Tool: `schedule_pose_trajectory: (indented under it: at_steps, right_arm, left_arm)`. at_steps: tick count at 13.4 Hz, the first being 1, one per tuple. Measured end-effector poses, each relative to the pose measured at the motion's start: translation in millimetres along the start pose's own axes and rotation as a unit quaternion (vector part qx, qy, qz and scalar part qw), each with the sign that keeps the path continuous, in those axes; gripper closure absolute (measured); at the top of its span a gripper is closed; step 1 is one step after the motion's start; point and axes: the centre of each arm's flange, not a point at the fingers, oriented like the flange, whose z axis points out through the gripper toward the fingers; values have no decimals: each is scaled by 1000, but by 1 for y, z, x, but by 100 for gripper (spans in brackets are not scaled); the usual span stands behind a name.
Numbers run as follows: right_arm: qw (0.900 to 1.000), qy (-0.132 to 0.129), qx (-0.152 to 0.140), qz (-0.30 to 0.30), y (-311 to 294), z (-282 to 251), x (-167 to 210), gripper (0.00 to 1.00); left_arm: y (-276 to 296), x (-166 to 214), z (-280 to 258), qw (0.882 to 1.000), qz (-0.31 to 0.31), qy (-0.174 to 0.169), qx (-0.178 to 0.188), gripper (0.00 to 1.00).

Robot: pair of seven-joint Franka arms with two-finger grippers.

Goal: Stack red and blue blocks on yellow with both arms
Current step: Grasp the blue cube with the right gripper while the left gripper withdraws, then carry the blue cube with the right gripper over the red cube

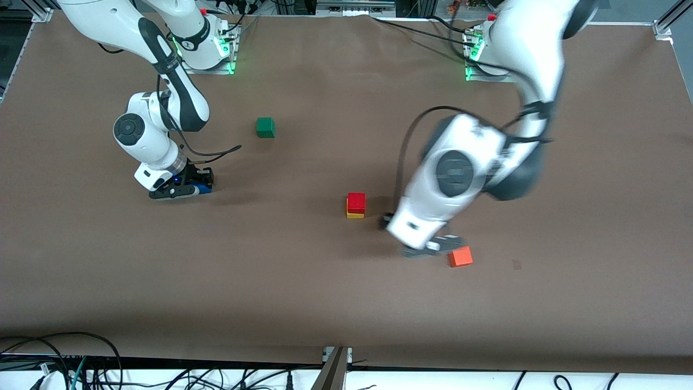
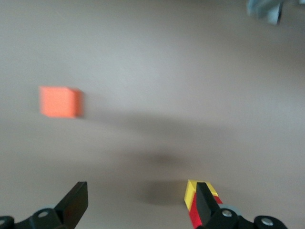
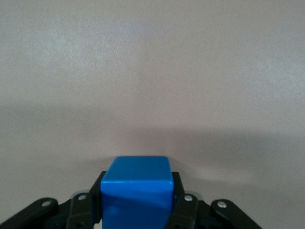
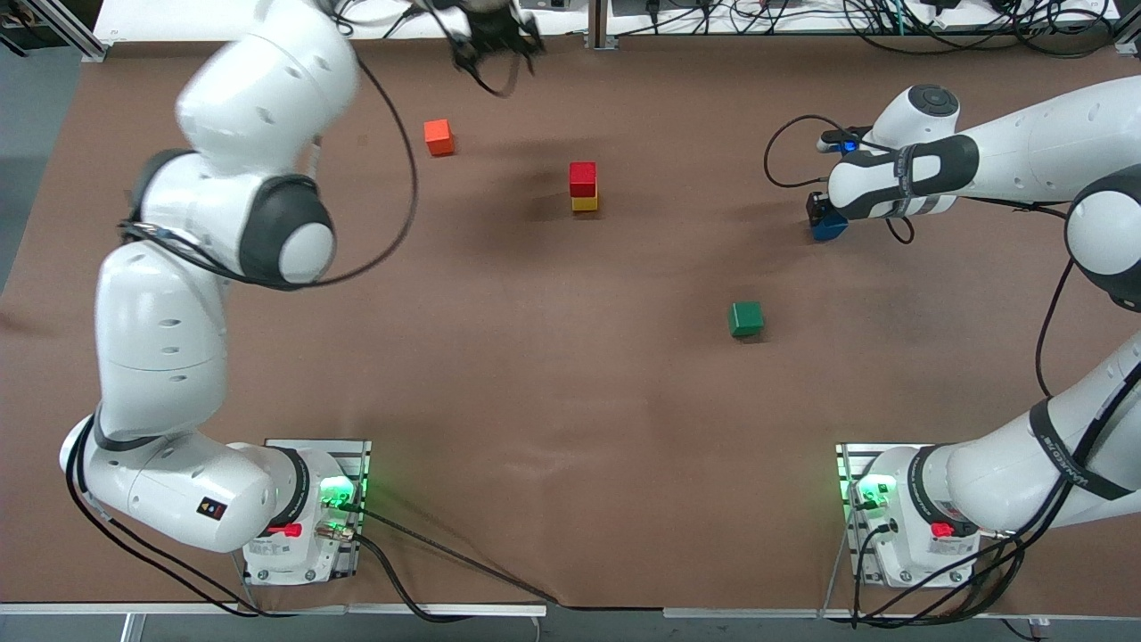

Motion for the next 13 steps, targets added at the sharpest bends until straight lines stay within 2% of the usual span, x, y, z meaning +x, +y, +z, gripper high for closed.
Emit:
schedule_pose_trajectory:
  at_steps: [1,3,7,10,13]
  right_arm:
    - [1000,3,0,0,0,-3,1,45]
    - [1000,1,2,-1,-1,-17,9,45]
    - [999,-34,15,-1,-15,-94,64,45]
    - [999,-30,20,8,-62,-156,107,45]
    - [999,-12,27,42,-166,-168,126,45]
  left_arm:
    - [-33,14,-31,1000,3,5,0,0]
    - [-103,33,-74,1000,8,-14,16,0]
    - [-225,55,-133,999,24,-30,24,0]
    - [-263,49,-157,998,22,-45,28,0]
    - [-272,43,-158,997,20,-69,34,0]
